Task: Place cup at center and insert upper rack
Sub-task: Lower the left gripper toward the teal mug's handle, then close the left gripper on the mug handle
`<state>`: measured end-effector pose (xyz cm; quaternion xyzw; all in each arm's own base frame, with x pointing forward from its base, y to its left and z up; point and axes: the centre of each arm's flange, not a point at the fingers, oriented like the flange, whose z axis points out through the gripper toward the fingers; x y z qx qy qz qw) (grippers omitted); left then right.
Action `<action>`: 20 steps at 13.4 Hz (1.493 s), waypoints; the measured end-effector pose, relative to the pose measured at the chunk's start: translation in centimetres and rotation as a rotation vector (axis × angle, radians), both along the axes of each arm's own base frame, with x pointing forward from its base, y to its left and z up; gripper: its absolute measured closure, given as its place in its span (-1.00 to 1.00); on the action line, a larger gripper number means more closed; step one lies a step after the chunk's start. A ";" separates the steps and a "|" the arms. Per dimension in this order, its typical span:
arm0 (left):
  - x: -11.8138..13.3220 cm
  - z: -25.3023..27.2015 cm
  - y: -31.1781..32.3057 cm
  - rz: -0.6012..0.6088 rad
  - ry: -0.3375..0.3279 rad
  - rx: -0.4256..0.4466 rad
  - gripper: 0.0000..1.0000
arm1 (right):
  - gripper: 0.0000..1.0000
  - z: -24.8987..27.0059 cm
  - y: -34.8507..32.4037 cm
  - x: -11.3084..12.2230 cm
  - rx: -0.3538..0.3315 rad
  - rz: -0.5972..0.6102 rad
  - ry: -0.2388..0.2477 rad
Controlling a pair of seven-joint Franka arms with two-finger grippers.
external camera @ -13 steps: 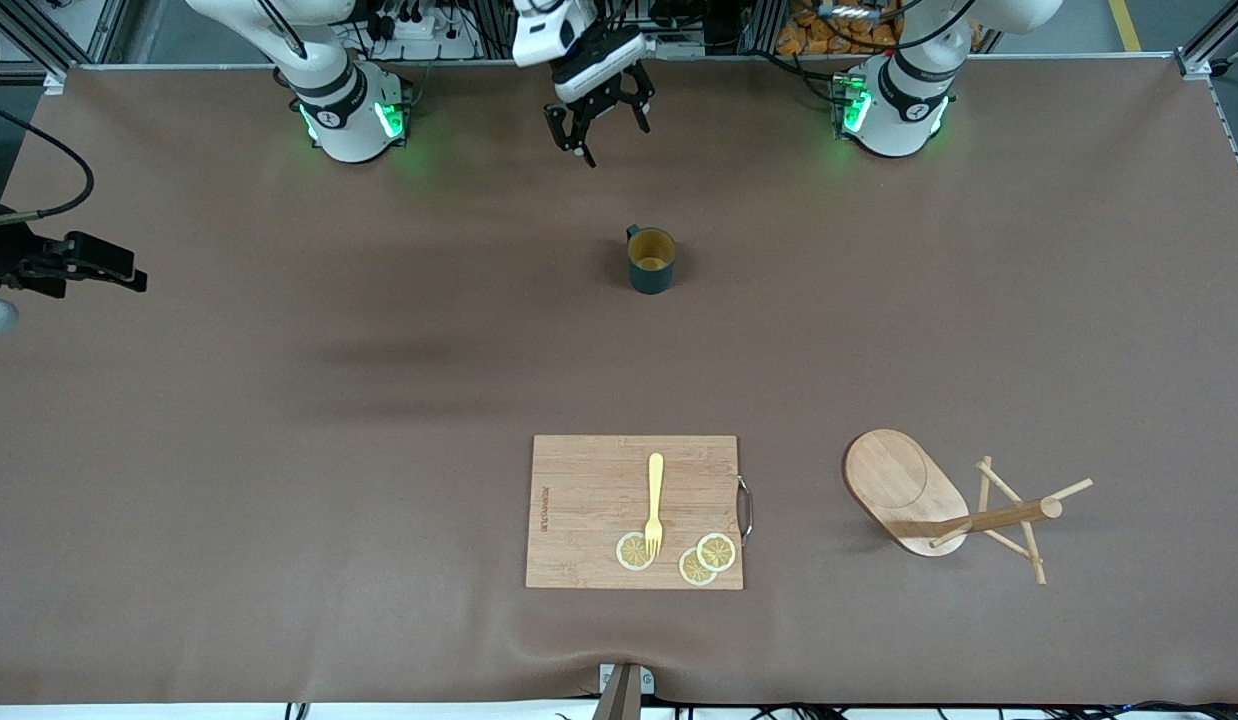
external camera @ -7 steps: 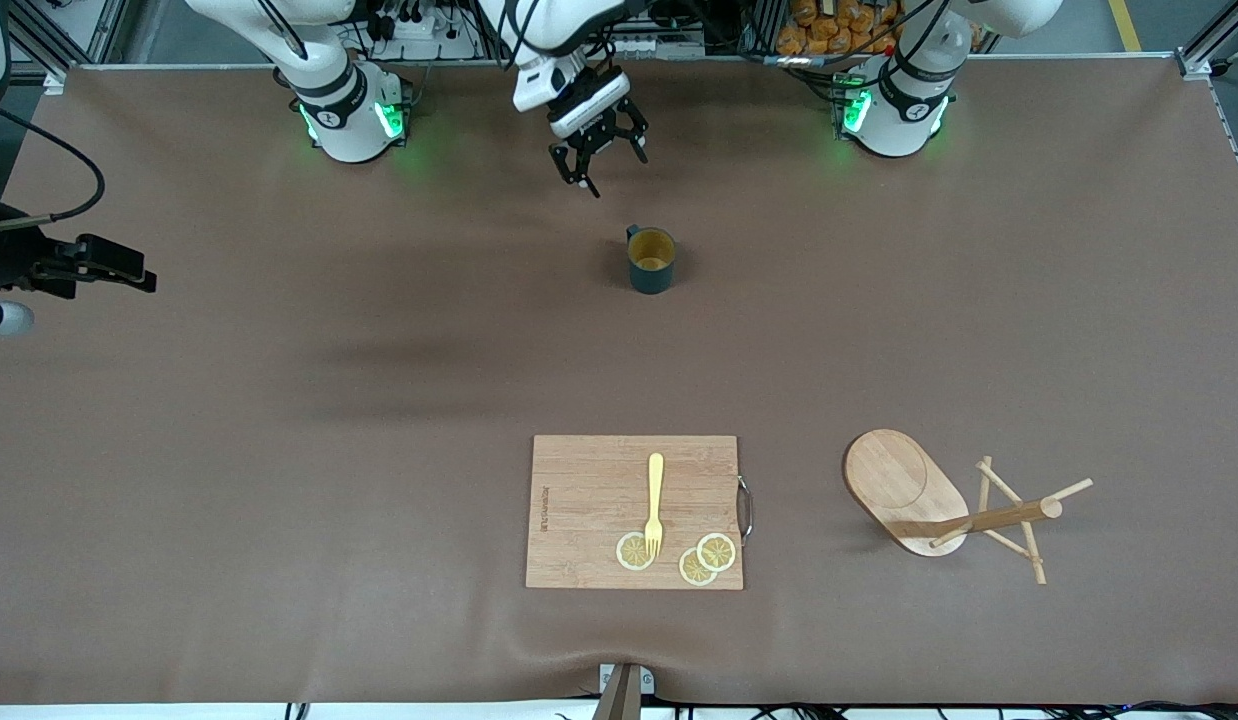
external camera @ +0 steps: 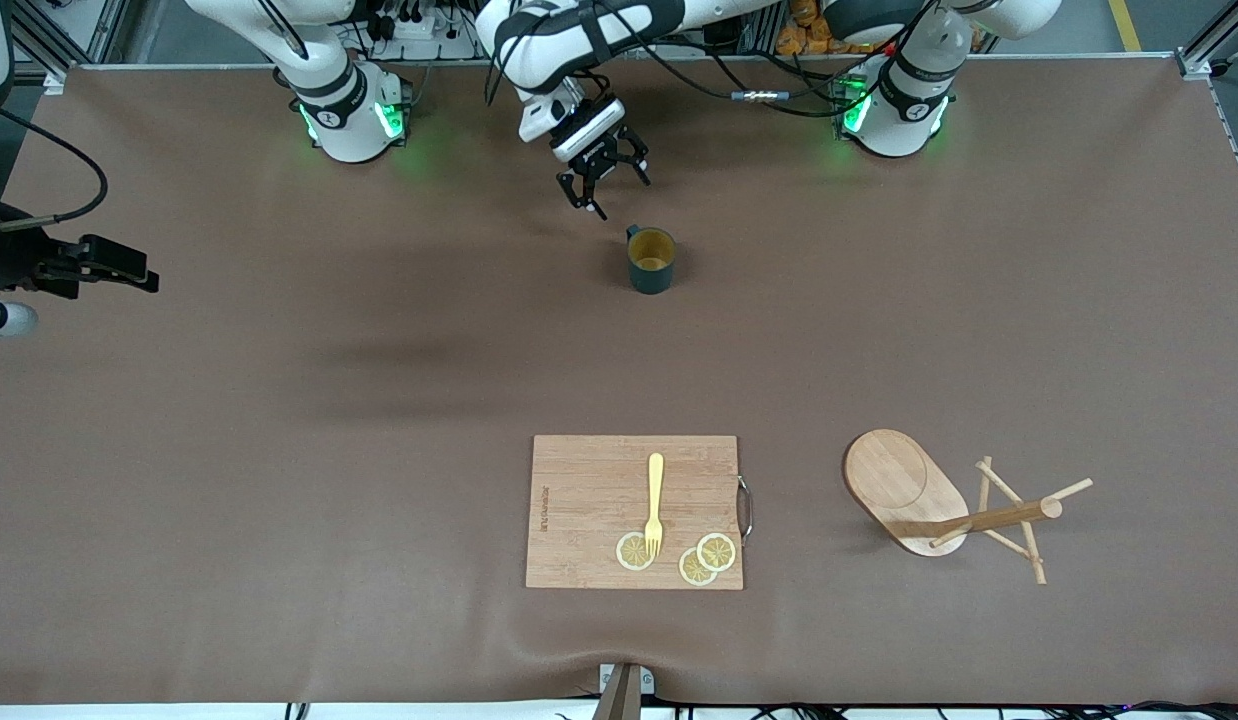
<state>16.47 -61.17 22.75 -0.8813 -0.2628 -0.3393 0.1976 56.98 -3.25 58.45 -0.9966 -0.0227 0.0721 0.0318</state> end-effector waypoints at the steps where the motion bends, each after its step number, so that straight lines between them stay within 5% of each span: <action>1: 0.4 -0.3 -0.2 -0.002 -0.009 -0.001 -1.00 | -1.00 0.0 0.0 0.0 0.000 0.001 0.000; 12: 1.3 -5.8 0.6 0.049 -0.078 0.024 -1.00 | -1.00 0.0 0.9 0.0 0.000 0.015 0.001; 14: 2.1 -6.1 0.7 0.047 -0.103 0.028 -0.65 | -1.00 0.0 1.1 0.0 0.000 0.019 0.001; 16: 2.8 -6.4 0.9 0.046 -0.121 0.031 -0.52 | -1.00 0.0 1.2 0.1 0.000 0.021 0.001; 19: 2.8 -6.8 1.0 0.048 -0.119 0.036 0.10 | -1.00 0.0 1.2 0.1 0.000 0.021 0.001; 20: 2.8 -7.0 1.0 0.050 -0.119 0.036 0.10 | -1.00 0.0 1.2 0.1 0.000 0.021 0.001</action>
